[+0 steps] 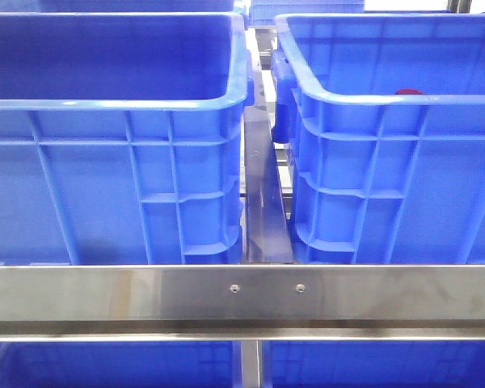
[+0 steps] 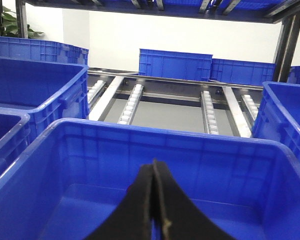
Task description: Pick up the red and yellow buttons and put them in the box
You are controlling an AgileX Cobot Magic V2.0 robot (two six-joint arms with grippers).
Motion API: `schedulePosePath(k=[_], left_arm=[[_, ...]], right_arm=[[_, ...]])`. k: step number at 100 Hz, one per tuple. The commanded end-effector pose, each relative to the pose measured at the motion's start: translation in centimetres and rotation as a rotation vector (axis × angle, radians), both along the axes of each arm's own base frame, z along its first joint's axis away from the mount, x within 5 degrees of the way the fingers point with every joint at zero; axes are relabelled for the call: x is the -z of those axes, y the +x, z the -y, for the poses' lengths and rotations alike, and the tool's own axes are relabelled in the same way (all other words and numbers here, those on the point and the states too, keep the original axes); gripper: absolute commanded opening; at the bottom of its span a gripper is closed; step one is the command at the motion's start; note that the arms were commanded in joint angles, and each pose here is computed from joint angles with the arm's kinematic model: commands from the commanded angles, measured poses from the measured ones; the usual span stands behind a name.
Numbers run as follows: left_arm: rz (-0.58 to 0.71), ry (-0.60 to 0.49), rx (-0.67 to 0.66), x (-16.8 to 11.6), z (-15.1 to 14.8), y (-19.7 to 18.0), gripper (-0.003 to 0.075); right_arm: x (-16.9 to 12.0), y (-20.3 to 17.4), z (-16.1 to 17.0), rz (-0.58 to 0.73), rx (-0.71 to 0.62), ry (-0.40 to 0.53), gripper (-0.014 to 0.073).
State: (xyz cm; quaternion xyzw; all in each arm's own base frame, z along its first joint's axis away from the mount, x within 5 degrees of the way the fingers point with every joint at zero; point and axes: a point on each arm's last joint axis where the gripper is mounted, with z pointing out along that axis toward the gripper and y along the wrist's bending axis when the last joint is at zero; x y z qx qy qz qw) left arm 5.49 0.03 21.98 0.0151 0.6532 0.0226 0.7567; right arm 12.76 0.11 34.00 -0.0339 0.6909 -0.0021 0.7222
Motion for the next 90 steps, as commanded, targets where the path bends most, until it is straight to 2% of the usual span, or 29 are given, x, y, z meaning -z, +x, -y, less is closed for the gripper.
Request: schedulePosePath(k=[1, 17, 28, 44, 48, 49, 50, 58, 61, 75, 90], left_arm=[[0.071, -0.015, 0.009, 0.8, 0.0, -0.2, -0.0019], [0.071, -0.015, 0.009, 0.8, 0.0, -0.2, -0.0019], [0.071, -0.015, 0.009, 0.8, 0.0, -0.2, -0.0019], [0.071, -0.015, 0.009, 0.8, 0.0, -0.2, -0.0019], [0.071, -0.015, 0.009, 0.8, 0.0, -0.2, -0.0019], [0.071, -0.015, 0.009, 0.8, 0.0, -0.2, -0.0019], [0.071, -0.015, 0.009, 0.8, 0.0, -0.2, -0.0019], [0.071, -0.015, 0.009, 0.8, 0.0, -0.2, -0.0019], [0.071, -0.015, 0.009, 0.8, 0.0, -0.2, -0.0019], [0.071, -0.015, 0.009, 0.8, 0.0, -0.2, -0.0019], [0.071, -0.015, 0.009, 0.8, 0.0, -0.2, -0.0019]], right_arm=[[-1.0, -0.1, -0.2, 0.039, -0.021, 0.078, -0.0068], [-1.0, -0.2, -0.7, 0.025, -0.082, 0.007, -0.0068], [-0.7, -0.2, -0.8, -0.02, -0.085, 0.02, -0.0068], [-0.2, -0.2, -0.4, -0.092, -0.047, 0.004, -0.0068], [-0.1, -0.4, -0.3, -0.105, -0.033, -0.025, -0.0068], [-0.1, -0.4, -0.3, -0.109, -0.03, -0.007, -0.0068], [0.0, -0.4, -0.3, -0.113, -0.025, -0.029, -0.0068], [0.0, -0.8, 0.0, -0.128, 0.005, -0.006, -0.0068], [0.0, -0.9, 0.1, -0.128, 0.017, -0.024, -0.0068], [-0.4, -1.7, 0.0, -0.043, 0.036, -0.044, -0.0068], [-0.1, -2.7, -0.4, 0.088, -0.001, -0.035, -0.0068]])
